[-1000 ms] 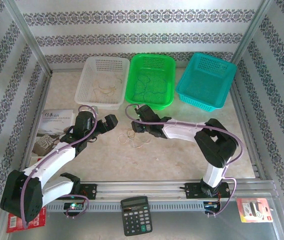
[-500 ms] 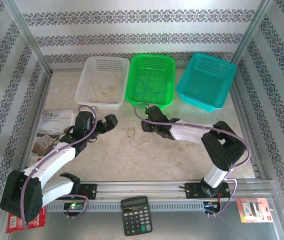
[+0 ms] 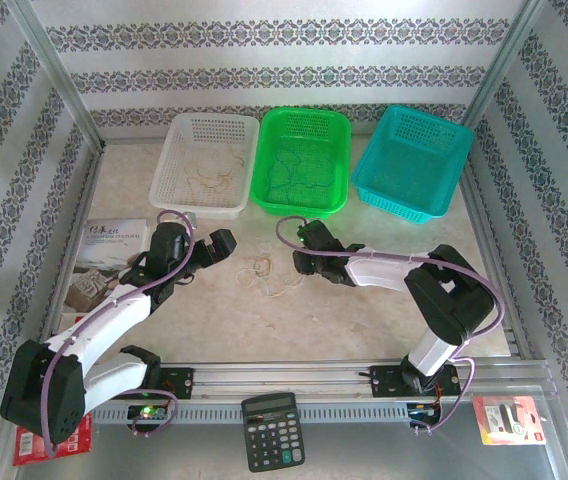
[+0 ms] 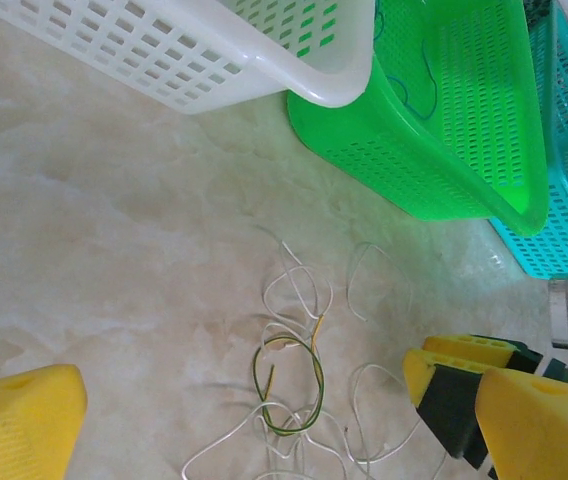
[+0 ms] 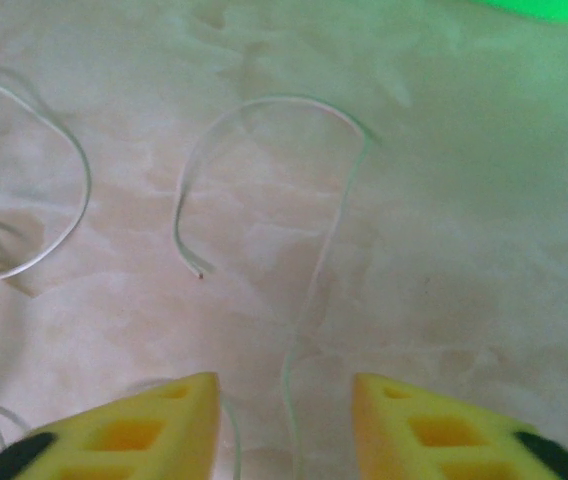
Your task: Untangle the cables
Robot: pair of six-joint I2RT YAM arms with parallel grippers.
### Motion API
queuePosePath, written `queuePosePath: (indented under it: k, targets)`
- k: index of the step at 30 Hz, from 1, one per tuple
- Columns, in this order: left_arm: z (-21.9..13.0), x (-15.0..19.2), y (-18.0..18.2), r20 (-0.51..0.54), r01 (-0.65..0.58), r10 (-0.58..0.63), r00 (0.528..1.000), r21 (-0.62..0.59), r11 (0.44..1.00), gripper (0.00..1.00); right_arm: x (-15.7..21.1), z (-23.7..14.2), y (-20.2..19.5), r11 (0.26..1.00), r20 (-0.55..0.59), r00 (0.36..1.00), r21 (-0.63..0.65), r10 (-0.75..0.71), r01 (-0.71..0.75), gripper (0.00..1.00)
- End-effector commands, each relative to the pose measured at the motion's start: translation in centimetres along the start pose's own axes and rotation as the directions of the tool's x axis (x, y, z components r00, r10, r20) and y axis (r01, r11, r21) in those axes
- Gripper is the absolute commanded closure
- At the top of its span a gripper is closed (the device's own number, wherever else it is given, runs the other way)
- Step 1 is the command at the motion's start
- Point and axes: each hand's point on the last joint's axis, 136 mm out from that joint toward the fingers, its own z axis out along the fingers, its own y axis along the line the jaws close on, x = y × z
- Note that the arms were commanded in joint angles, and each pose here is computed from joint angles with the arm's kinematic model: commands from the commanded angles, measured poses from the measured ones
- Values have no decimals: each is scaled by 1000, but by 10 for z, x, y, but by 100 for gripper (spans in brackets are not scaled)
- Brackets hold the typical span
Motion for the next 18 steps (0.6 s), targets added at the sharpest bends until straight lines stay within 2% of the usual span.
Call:
queuePosePath:
  k: [1,5,10,18]
  targets:
    - [-1,-9,-17,16,-5,4,1000,47,999,0,-7,2,4,999,9,1000,-42,7,-6,69]
    - [1,-10,-21,7,-9,9,1000,60,998,0,-10,0,9,995,10,1000,-102,10,-9,76]
    - [4,-11,-24,1,-6,6,1000,74,997,0,-11,-4,12,989,14,1000,-148,13,-11,99]
    - [4,-12,-30,-6,-7,7,1000,94,996,0,-23,-25,12,982,83,995,-187,55,-39,100]
